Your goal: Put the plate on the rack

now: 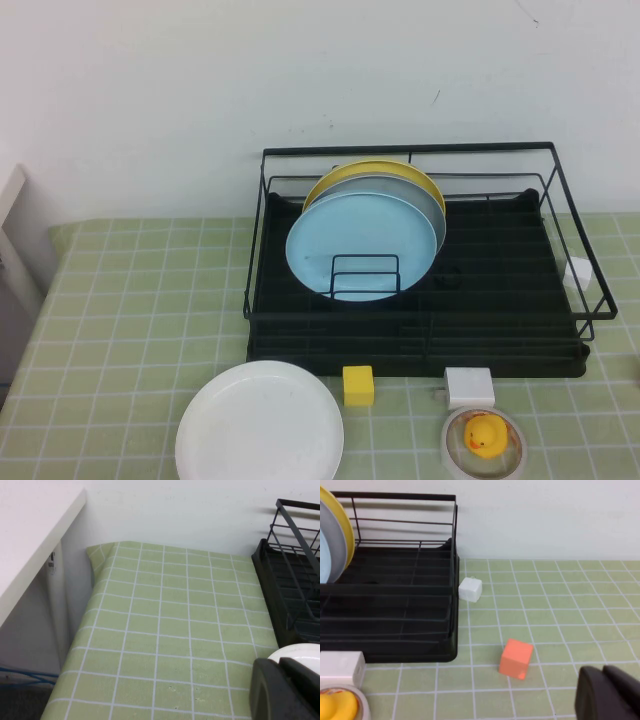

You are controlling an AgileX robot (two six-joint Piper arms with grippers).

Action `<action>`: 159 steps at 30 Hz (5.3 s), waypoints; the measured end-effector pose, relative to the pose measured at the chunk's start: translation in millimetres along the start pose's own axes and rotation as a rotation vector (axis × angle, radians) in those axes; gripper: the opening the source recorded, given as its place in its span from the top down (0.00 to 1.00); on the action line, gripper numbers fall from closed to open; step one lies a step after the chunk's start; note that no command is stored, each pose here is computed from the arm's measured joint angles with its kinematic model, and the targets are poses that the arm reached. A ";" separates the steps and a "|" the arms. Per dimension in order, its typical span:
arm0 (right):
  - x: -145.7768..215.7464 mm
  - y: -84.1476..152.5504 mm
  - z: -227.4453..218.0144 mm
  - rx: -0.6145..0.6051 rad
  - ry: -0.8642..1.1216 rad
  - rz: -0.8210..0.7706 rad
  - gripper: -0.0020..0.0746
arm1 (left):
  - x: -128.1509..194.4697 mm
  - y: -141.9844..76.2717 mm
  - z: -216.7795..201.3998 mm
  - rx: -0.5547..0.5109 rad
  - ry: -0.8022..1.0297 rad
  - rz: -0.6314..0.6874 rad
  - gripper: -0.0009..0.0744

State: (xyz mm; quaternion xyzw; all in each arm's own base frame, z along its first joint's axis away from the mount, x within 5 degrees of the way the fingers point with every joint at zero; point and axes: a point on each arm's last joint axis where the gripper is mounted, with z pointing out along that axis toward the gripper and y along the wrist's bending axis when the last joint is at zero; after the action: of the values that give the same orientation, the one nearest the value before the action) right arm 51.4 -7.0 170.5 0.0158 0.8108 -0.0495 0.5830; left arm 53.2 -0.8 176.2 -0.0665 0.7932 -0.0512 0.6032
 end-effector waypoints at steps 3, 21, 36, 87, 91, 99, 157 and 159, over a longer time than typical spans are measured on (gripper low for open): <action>0.0 -0.3 0.0 0.003 0.000 -0.008 0.98 | 0.0 0.0 0.0 0.000 0.000 0.000 0.99; -0.6 -5.1 -0.1 0.056 -0.003 -0.151 0.98 | 0.0 0.0 0.0 0.000 0.000 0.000 0.99; -12.3 10.3 -1.1 -0.145 -0.114 0.484 0.98 | -18.7 -14.3 -3.0 0.258 -0.110 -1.023 0.99; -7.3 22.8 -2.9 -0.274 0.006 0.718 0.98 | -67.6 -63.3 174.6 0.188 0.885 0.024 0.37; -7.3 22.8 -2.9 -0.274 0.005 0.716 0.98 | -36.7 -58.3 204.0 0.169 0.932 0.076 0.37; -7.3 22.8 -2.9 -0.274 0.004 0.702 0.98 | 13.2 -50.6 237.4 0.108 1.001 0.024 0.37; -191.4 56.5 -28.9 -0.828 0.077 -0.102 0.59 | -150.7 -121.8 43.1 0.711 0.112 0.318 0.97; -204.3 62.8 -24.8 -0.941 0.053 -0.145 0.46 | -148.5 -121.1 43.2 0.710 0.114 0.313 0.97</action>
State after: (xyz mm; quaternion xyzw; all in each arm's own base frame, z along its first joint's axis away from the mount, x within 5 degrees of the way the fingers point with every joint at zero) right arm 98.5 64.4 367.9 -0.3051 0.7587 0.2830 0.5012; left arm 139.2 -95.4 325.3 0.2709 0.7590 -0.2336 0.5440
